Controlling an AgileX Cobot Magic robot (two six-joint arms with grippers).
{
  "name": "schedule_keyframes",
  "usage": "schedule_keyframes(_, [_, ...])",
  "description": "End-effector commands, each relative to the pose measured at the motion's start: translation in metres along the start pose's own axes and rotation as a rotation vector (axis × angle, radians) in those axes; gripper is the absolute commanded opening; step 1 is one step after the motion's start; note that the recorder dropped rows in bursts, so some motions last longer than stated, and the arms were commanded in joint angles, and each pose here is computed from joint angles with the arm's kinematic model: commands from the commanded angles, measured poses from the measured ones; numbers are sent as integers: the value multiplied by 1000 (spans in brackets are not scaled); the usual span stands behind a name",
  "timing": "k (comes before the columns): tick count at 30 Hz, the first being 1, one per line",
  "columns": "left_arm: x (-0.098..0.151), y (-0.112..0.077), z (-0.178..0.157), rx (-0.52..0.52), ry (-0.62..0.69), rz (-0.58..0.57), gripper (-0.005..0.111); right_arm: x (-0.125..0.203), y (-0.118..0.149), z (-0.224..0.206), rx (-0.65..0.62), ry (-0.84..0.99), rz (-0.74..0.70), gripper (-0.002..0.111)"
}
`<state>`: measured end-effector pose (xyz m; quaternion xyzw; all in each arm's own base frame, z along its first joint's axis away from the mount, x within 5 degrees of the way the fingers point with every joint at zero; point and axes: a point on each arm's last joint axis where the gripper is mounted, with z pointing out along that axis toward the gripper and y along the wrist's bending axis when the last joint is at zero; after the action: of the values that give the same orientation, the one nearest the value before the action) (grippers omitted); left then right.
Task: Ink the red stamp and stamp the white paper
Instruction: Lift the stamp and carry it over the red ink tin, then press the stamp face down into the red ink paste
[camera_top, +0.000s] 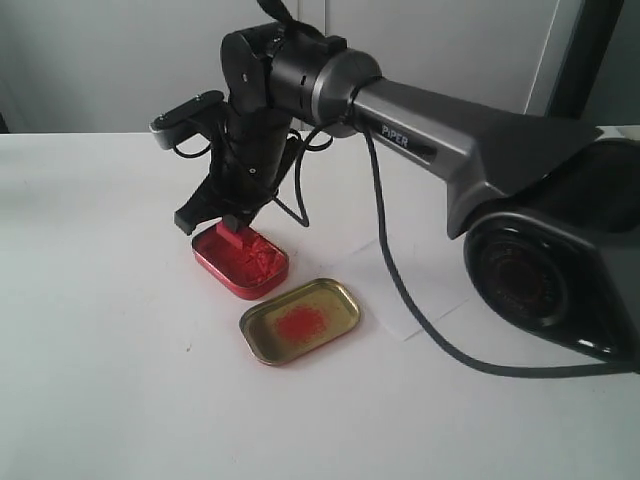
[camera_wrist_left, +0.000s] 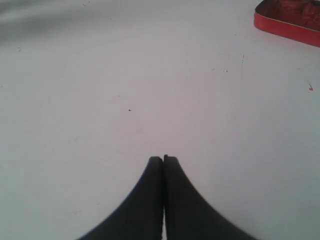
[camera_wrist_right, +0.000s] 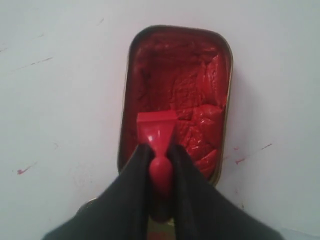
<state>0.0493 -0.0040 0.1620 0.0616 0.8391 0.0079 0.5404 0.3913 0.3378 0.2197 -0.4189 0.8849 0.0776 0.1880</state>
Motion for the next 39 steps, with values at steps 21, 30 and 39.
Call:
schedule_keyframes(21, [1,0,0,-2,-2,-10,0,28,-17,90,53,195,137,0])
schedule_keyframes(30, [1,0,0,-2,-2,-10,0,42,-15,108,46,284,164,0])
schedule_keyframes(39, [1,0,0,-3,-1,-8,0,43,-20,106,98,296,134,0])
